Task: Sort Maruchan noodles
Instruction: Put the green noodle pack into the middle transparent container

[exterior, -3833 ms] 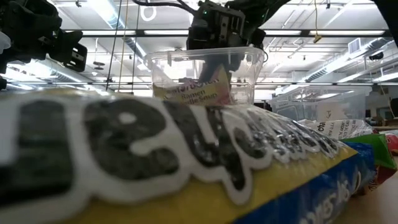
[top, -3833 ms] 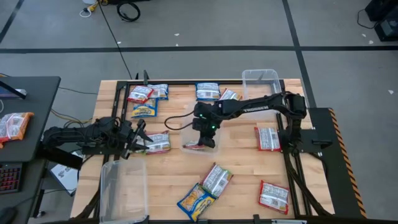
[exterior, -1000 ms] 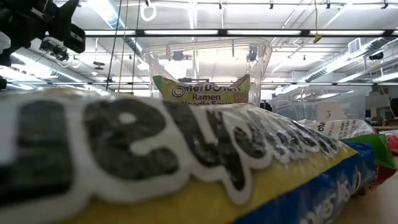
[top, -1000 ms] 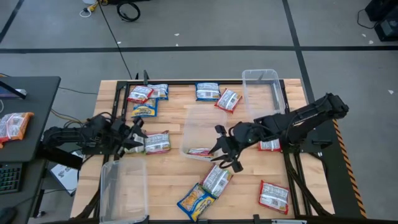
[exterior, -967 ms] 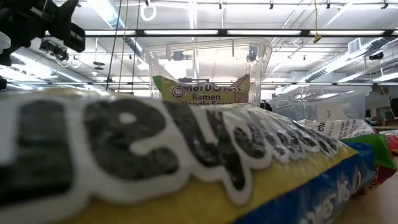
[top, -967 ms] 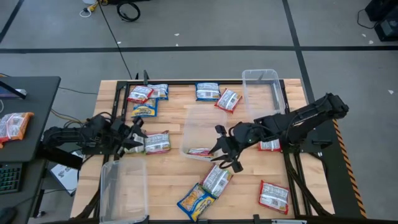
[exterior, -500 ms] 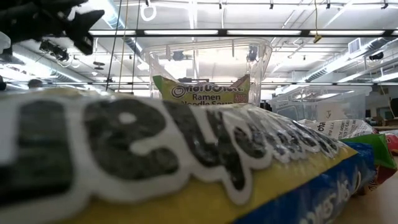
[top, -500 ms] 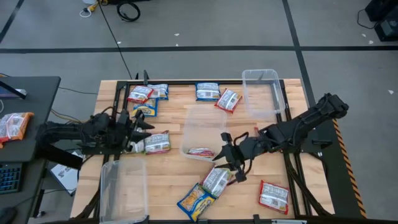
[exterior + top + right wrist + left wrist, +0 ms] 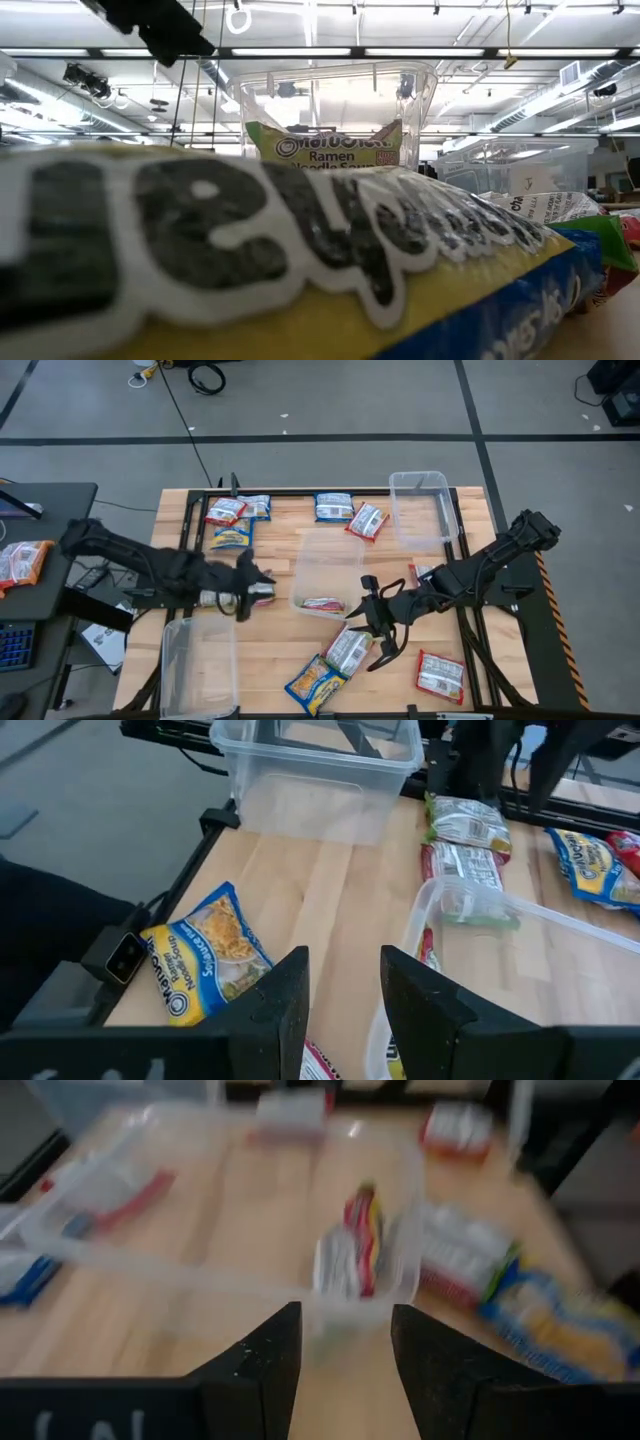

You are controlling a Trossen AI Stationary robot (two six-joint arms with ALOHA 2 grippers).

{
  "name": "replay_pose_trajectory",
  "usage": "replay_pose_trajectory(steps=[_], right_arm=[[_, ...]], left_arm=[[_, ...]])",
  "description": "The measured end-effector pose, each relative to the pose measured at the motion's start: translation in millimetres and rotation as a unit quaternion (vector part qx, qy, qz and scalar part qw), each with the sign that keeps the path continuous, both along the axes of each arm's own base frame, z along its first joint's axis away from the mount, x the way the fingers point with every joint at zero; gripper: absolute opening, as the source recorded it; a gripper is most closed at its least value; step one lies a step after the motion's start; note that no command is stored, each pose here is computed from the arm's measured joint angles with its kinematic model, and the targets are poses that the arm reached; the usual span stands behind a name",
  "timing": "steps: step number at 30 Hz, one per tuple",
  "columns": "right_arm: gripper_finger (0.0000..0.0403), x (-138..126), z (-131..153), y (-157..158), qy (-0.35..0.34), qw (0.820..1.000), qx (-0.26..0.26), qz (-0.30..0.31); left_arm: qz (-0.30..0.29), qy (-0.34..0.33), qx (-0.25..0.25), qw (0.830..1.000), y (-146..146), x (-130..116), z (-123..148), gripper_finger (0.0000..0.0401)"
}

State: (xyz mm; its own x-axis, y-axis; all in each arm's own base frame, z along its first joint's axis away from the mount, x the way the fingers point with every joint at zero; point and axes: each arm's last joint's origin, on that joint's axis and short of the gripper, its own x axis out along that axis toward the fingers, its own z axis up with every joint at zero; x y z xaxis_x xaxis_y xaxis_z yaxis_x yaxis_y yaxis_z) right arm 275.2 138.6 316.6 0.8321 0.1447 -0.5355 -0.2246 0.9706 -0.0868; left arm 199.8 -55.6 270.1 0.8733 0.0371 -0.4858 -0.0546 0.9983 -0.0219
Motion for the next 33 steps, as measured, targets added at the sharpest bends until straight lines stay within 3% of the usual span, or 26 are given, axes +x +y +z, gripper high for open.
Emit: replay_pose_trajectory(steps=[4, 8, 17, 27, 33], right_arm=[[0.0130, -1.3, -2.1, -0.9, 0.011, 1.000, -0.007, -0.004], [0.0130, -2.3, -4.0, -2.4, 0.019, 0.999, -0.020, -0.016], [0.0130, -1.8, -3.4, -3.0, 0.014, 0.999, -0.022, -0.025], [0.0130, -1.2, -3.2, -3.6, 0.013, 0.999, -0.012, -0.033], [0.0130, -0.2, -3.1, -5.2, 0.013, 0.999, -0.010, -0.037]], left_arm=[[0.041, 0.089, 0.043, 0.994, -19.0, 8.4, 9.2, 0.0160], [0.071, 0.161, 0.041, 0.984, -31.6, 13.4, 7.6, 0.0160], [0.171, 0.284, 0.028, 0.943, -32.0, 24.4, -31.7, 0.0165], [0.188, 0.352, 0.041, 0.916, -26.2, 46.0, -65.6, 0.0265], [0.223, 0.393, 0.000, 0.892, -4.5, 58.5, -81.1, 0.0277]])
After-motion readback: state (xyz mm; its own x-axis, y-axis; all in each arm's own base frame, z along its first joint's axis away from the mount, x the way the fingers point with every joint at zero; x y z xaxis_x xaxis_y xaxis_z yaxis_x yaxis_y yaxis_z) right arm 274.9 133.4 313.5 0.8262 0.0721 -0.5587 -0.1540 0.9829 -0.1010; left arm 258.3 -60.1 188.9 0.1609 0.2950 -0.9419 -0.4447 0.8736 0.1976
